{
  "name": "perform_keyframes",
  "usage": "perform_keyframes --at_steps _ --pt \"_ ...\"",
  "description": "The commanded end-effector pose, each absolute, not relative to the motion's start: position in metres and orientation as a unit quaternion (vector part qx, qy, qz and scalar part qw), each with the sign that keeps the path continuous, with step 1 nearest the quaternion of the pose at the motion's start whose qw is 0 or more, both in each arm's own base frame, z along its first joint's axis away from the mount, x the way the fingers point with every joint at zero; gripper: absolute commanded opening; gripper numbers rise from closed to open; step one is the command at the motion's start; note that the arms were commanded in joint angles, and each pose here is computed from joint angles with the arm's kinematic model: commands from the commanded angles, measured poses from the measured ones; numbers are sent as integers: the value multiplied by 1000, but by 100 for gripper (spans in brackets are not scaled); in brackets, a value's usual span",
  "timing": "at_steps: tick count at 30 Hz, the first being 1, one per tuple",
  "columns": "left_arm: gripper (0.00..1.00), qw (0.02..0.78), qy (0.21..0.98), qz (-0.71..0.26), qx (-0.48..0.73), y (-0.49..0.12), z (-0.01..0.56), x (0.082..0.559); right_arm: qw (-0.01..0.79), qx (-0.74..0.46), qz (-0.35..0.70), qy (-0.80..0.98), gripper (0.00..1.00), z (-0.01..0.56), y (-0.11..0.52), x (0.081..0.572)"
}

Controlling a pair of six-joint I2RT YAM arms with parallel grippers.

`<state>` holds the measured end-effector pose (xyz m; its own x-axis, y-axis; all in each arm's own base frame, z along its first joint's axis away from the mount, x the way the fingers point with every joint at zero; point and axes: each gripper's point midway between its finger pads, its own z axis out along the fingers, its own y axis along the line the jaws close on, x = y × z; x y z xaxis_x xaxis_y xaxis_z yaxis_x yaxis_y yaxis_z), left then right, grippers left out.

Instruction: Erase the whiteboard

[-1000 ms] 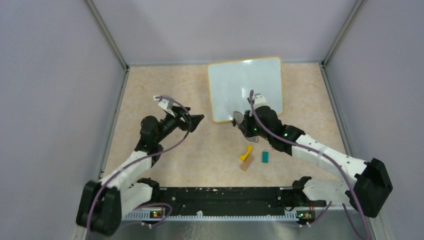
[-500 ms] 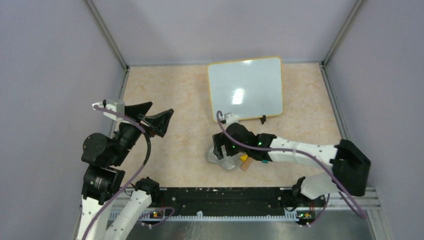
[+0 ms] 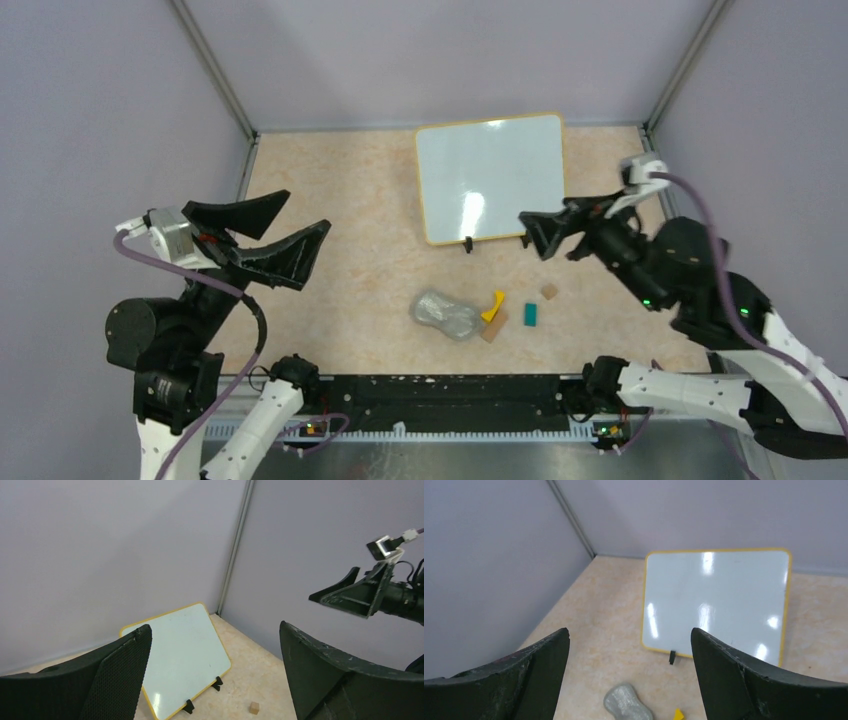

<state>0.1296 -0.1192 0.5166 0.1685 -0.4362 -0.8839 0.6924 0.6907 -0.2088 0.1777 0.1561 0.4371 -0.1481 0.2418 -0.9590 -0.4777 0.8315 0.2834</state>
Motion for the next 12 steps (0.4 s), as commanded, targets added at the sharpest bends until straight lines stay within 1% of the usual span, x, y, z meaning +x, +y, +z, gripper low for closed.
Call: perform_keyframes --at_steps 1,7,12 --pt "99 765 499 -385 129 -122 534 126 692 -75 234 679 87 467 105 169" --pt "99 762 503 -386 135 -124 533 128 722 -52 241 646 88 495 72 157" --pt "99 762 504 -384 132 -124 534 130 737 -34 246 628 88 501 58 153"
